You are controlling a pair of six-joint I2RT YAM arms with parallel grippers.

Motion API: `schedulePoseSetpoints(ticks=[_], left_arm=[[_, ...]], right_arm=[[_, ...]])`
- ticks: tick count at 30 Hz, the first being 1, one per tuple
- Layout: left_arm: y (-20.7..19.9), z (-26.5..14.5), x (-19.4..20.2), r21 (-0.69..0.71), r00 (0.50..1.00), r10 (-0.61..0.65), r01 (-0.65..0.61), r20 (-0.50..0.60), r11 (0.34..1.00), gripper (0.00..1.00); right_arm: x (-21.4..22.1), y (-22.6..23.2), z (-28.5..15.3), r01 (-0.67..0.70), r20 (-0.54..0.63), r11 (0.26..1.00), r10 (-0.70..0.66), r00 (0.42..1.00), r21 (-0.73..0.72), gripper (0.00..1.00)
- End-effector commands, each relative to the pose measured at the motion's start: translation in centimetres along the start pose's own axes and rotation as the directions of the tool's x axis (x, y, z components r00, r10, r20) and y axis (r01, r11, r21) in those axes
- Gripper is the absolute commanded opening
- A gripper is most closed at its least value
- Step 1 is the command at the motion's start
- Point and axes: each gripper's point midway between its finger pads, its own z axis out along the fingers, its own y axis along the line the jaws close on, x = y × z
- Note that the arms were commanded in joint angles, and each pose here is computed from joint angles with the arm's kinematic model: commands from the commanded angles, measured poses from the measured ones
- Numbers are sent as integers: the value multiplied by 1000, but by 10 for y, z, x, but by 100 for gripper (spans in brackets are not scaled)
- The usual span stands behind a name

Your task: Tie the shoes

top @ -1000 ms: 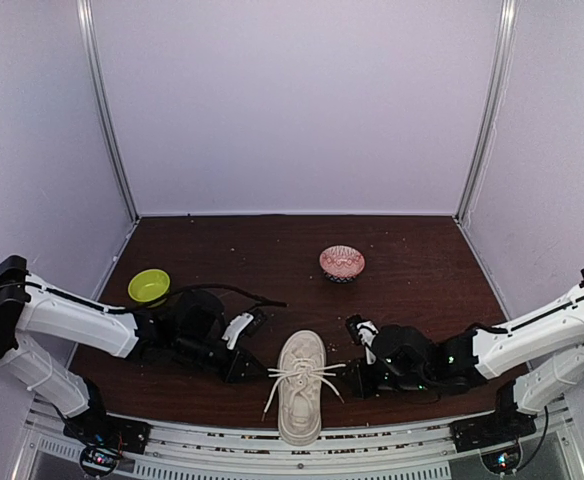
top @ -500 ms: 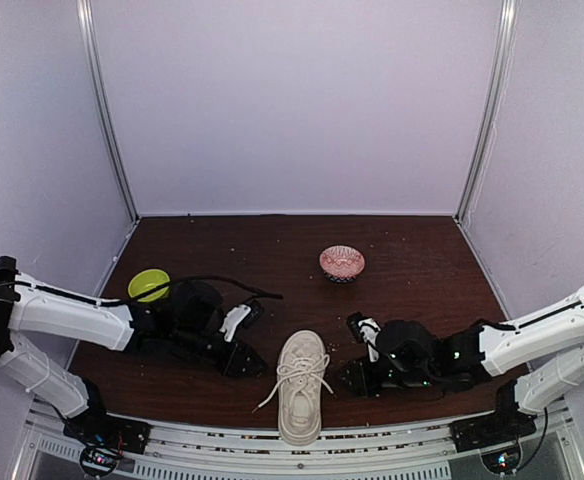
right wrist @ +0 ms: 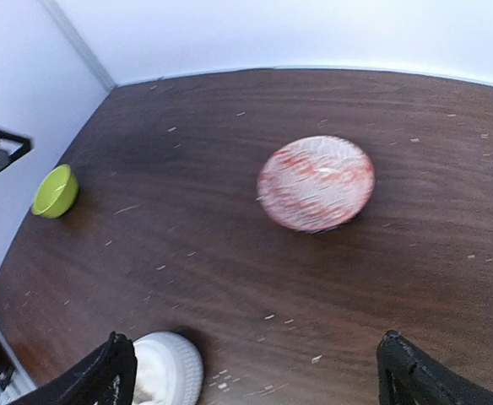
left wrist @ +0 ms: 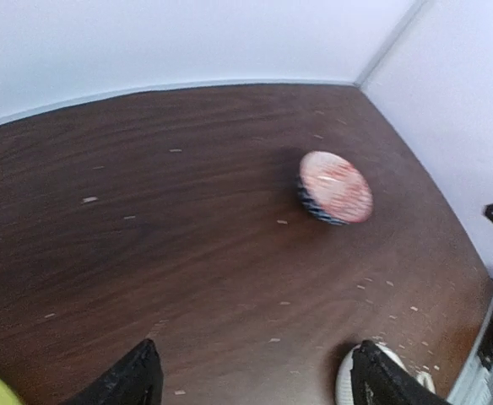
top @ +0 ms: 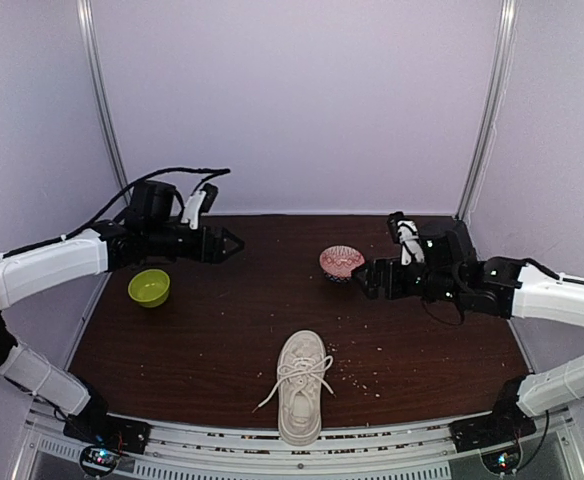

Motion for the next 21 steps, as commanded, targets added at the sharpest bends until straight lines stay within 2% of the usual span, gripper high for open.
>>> schedulePoseSetpoints(ticks=[1, 3, 5, 8, 10, 12, 14, 21], left_arm=[[103, -65, -20, -200, 975, -123, 160, 183, 967, 79], [161, -116, -20, -333, 934, -166, 274, 317, 903, 81], [202, -162, -5, -485, 901, -161, 359, 402, 797, 82], [237, -216, 29, -736, 904, -59, 381, 423, 559, 87], [247, -235, 50, -813, 908, 8, 372, 420, 448, 92], [253, -237, 64, -842, 910, 62, 350, 409, 410, 94], [259, -233, 74, -853, 911, 95, 333, 401, 402, 94], [270, -208, 82, -848, 922, 119, 279, 367, 451, 97]], right_arm=[[-23, -90, -6, -37, 47, 979, 28, 998, 200, 100], [-35, -149, -22, -124, 118, 944, 91, 989, 305, 100], [-40, -190, -43, -195, 191, 909, 131, 973, 368, 100], [-40, -239, -75, -276, 303, 841, 142, 942, 465, 100], [-37, -261, -92, -312, 374, 795, 116, 920, 520, 100], [-30, -274, -102, -319, 419, 757, 67, 906, 569, 100], [-24, -282, -108, -320, 451, 731, 18, 893, 603, 100], [-8, -298, -112, -313, 467, 676, -52, 883, 667, 100]])
